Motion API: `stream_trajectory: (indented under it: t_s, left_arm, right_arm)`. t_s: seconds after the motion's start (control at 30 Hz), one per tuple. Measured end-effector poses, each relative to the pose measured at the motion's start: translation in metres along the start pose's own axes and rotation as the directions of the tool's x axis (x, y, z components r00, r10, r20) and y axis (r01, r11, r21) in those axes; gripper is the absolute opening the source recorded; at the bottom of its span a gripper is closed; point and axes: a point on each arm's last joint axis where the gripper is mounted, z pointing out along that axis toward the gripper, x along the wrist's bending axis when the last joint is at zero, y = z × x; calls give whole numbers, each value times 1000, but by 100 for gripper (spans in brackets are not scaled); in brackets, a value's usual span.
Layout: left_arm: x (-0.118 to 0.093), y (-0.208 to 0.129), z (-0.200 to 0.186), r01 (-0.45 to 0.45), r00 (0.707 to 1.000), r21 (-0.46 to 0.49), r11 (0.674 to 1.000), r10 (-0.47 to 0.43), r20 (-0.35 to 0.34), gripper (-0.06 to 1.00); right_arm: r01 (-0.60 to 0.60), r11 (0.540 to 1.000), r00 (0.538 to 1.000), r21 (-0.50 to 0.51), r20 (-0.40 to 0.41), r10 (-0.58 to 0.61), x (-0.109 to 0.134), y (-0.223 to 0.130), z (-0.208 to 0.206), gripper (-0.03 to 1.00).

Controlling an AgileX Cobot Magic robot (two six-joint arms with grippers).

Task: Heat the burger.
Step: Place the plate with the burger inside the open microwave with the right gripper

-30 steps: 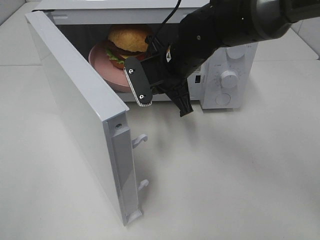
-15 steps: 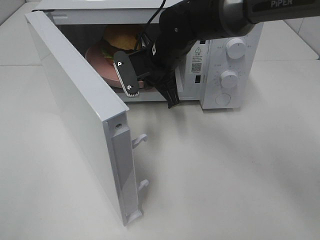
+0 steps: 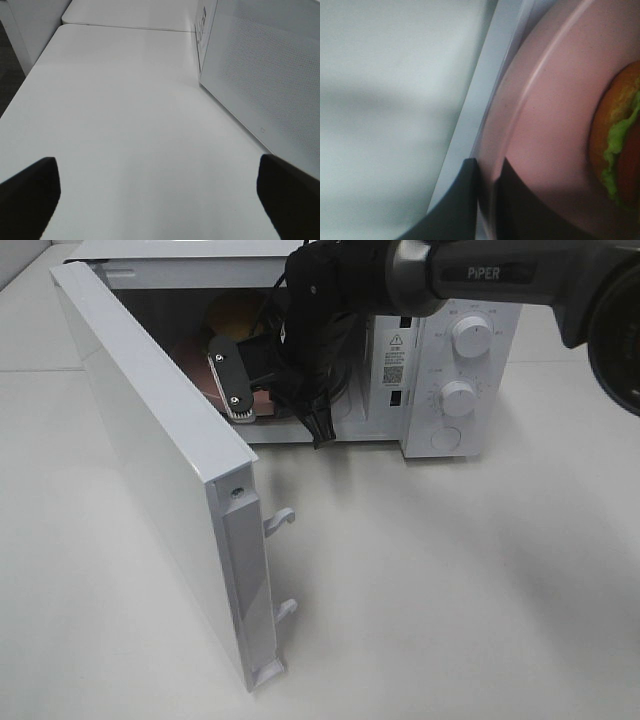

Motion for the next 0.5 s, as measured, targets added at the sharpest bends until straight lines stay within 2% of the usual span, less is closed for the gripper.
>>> stream_trajectory:
  t_s: [0.5]
  left_arm:
    - [0,0,0,0,1000,0,1000,0,0,99]
  right_arm:
    - [-29,1000,1000,2,-3,29,-6,-1,9,7]
